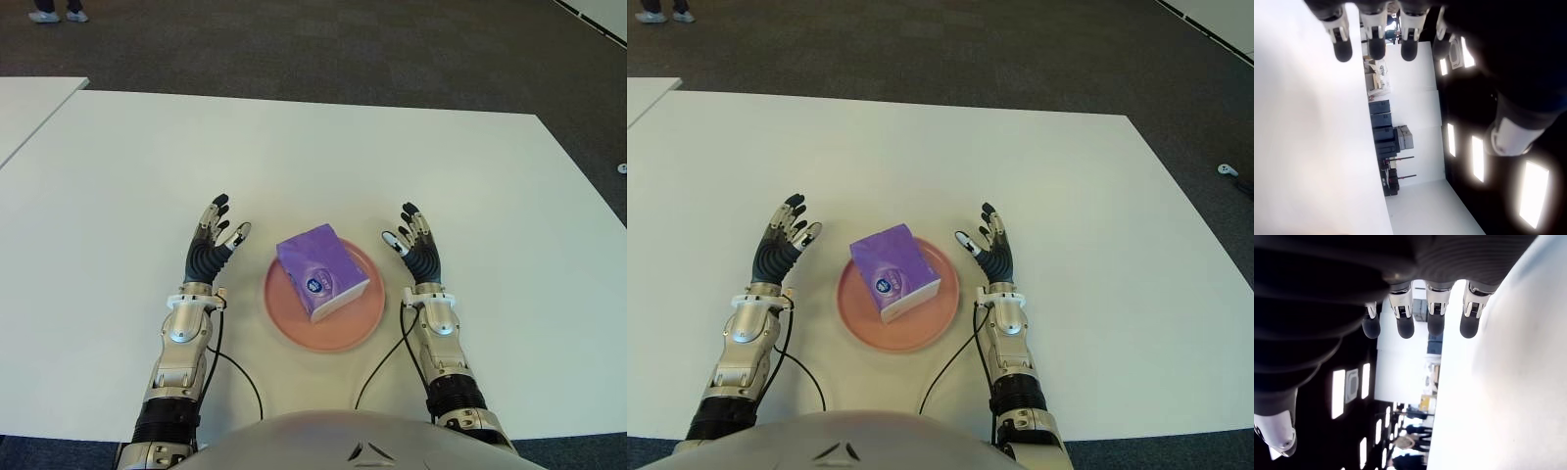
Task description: Put the tissue paper into the plate.
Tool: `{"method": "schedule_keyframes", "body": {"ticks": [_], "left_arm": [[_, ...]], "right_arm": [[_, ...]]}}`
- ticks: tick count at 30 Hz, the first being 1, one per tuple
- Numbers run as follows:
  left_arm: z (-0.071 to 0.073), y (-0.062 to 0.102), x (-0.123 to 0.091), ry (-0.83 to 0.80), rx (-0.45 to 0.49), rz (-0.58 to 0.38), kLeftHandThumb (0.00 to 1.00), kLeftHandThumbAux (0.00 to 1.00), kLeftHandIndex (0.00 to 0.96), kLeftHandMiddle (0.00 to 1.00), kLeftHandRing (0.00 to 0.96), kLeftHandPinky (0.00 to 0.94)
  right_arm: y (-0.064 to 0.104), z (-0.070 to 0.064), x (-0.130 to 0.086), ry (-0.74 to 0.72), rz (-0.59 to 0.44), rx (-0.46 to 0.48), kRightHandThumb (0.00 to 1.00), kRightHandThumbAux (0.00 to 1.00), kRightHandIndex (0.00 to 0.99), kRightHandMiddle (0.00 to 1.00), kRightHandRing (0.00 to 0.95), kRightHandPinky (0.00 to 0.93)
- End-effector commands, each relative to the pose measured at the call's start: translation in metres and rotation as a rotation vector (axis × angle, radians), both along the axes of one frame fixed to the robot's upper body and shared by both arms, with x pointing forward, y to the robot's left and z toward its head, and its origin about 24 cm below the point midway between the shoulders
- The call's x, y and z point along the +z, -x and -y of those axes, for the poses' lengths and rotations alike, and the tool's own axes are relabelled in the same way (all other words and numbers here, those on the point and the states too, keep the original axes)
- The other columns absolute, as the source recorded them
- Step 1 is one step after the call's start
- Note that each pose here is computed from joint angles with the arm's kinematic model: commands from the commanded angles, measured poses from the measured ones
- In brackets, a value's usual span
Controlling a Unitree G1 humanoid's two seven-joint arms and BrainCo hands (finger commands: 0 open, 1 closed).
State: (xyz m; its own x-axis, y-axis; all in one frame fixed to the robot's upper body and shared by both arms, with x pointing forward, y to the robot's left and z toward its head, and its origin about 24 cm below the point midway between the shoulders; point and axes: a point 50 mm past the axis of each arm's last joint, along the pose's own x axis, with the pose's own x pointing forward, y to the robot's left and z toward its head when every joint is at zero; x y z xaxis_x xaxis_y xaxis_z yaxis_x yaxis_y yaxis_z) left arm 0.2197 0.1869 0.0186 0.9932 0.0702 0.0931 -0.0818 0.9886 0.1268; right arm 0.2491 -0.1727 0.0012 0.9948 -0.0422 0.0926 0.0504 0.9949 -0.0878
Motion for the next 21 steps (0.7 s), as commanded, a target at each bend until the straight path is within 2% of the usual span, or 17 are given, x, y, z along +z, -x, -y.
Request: {"method": "schedule_keyframes", "body": {"ticks": [1, 21], "left_arm": [[-0.0001, 0.0011, -0.0039, -0.002, -0.017, -0.020, 0.000, 0.561, 0.000, 0.000, 0.000, 0.000], [-0.0009, -0.0009, -0.0035, 0.012, -0.013, -0.021, 0.000, 0.570, 0.000, 0.000, 0.000, 0.000]], "right_arm": [[0.0073, -0.0020, -0.0156, -0.048, -0.100, -0.020, 0.004, 0.621, 0.000, 0.000, 0.000, 0.000], [0.0079, -0.0067, -0.0142, -0.094, -0.135, -0.051, 0.000, 0.682, 0.000, 0.000, 0.000, 0.000]]}}
